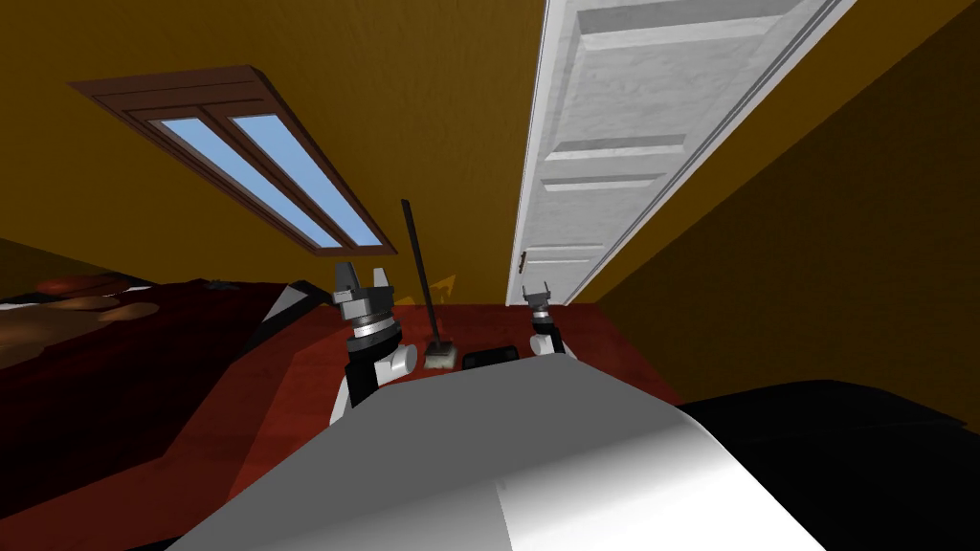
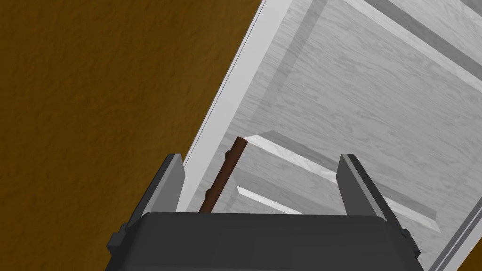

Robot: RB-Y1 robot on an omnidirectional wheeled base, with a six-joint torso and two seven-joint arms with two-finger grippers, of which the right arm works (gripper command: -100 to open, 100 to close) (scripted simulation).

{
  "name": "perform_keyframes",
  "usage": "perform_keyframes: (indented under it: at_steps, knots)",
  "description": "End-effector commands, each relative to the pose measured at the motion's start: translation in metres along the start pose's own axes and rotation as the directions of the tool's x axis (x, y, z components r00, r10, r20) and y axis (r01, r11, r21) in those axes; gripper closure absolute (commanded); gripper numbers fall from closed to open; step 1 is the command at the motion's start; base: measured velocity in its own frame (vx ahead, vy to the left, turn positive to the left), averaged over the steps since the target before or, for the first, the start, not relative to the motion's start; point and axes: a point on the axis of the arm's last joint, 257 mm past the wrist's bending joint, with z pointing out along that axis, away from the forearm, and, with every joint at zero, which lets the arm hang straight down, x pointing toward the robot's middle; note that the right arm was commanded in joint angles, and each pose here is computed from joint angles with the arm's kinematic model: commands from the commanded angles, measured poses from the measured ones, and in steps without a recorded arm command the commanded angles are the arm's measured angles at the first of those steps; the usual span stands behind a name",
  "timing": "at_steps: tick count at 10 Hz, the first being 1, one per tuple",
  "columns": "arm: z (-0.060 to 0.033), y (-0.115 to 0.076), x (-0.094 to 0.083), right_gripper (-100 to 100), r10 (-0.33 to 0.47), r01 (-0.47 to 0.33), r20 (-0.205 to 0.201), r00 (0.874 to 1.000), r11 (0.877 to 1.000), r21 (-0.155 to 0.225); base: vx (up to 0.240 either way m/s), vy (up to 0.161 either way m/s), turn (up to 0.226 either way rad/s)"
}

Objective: Pull the door open

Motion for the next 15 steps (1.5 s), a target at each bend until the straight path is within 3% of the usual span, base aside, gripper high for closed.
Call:
perform_keyframes:
  at_steps: [1, 7, 15]
  knots:
    - [-0.0036, -0.003, -0.012, -100, 0.043, -0.043, 0.026, 0.999, 0.999, 0.004, 0.081, -0.033, 0.065]
    - [-0.0237, -0.013, -0.058, -100, 0.173, -0.174, 0.125, 0.977, 0.985, 0.001, 0.095, -0.041, 0.073]
    - [-0.0534, -0.017, -0.114, -100, 0.305, -0.304, 0.241, 0.921, 0.952, -0.043, 0.089, -0.053, 0.063]
